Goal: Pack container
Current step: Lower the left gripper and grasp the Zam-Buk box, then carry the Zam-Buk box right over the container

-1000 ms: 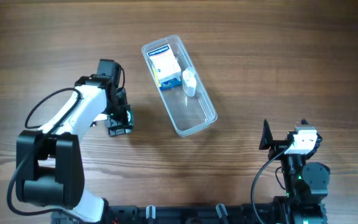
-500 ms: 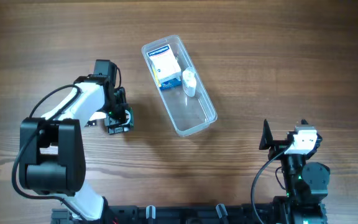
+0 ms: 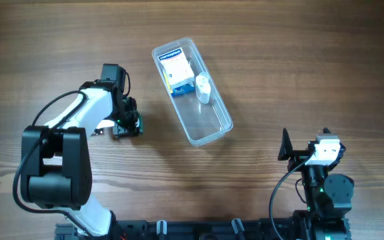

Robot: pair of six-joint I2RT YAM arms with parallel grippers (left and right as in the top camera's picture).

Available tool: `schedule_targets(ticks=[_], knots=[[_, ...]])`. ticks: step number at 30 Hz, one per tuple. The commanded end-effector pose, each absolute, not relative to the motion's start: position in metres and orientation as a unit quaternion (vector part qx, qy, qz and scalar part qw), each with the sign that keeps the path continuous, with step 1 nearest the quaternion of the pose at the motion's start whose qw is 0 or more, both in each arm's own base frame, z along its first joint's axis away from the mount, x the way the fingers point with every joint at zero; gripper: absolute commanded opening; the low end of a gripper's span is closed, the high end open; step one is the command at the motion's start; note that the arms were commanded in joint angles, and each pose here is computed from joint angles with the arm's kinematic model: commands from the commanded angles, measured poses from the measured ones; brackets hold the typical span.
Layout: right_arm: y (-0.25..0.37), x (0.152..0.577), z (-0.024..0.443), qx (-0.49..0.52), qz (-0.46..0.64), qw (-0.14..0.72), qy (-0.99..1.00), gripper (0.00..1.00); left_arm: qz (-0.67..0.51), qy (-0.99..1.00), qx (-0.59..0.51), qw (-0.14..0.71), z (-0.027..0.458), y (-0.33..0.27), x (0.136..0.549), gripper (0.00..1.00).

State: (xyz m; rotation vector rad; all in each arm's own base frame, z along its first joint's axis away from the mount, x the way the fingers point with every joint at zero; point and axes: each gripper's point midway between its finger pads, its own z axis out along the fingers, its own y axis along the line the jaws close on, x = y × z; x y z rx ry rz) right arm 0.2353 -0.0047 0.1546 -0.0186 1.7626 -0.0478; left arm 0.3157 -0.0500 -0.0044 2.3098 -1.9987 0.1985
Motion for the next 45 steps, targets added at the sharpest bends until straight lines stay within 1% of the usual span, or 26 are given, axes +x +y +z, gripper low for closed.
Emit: schedule_targets(ticks=[1, 2, 4, 8, 18, 23, 26, 31, 33, 37, 45], knots=[[-0.009, 0.235, 0.156, 0.007, -0.025, 0.64, 0.768, 1.0, 0.057, -0.651, 0.756, 0.046, -0.009, -0.048, 0.312, 0.56], [-0.009, 0.235, 0.156, 0.006, -0.025, 0.64, 0.768, 1.0, 0.059, -0.651, 0.756, 0.044, -0.007, -0.048, 0.312, 0.56], [-0.009, 0.235, 0.156, 0.006, -0.025, 0.64, 0.768, 1.0, 0.062, -0.651, 0.756, 0.04, -0.004, -0.048, 0.314, 0.52], [-0.009, 0.235, 0.156, 0.006, -0.025, 0.64, 0.768, 1.0, 0.076, -0.652, 0.754, 0.024, 0.007, -0.047, 0.319, 0.49], [-0.009, 0.235, 0.156, 0.006, -0.025, 0.64, 0.768, 1.0, 0.126, -0.658, 0.741, -0.04, 0.053, -0.048, 0.334, 0.49], [-0.009, 0.235, 0.156, 0.006, -0.025, 0.64, 0.768, 1.0, 0.168, -0.684, 0.705, -0.077, 0.09, -0.075, 0.356, 0.49], [-0.009, 0.235, 0.156, 0.006, -0.025, 0.64, 0.768, 1.0, 0.191, -0.729, 0.649, -0.102, 0.121, -0.102, 0.369, 0.5], [-0.009, 0.235, 0.156, 0.006, -0.025, 0.64, 0.768, 1.0, 0.204, -0.776, 0.584, -0.12, 0.168, -0.136, 0.371, 0.49], [-0.009, 0.235, 0.156, 0.006, -0.025, 0.64, 0.768, 1.0, 0.208, -0.783, 0.573, -0.123, 0.177, -0.147, 0.371, 0.48], [-0.009, 0.235, 0.156, 0.006, -0.025, 0.64, 0.768, 1.0, 0.212, -0.792, 0.559, -0.12, 0.176, -0.17, 0.372, 0.49], [-0.009, 0.235, 0.156, 0.006, -0.026, 0.64, 0.768, 1.0, 0.196, -0.739, 0.64, -0.077, 0.148, -0.204, 0.36, 0.45]])
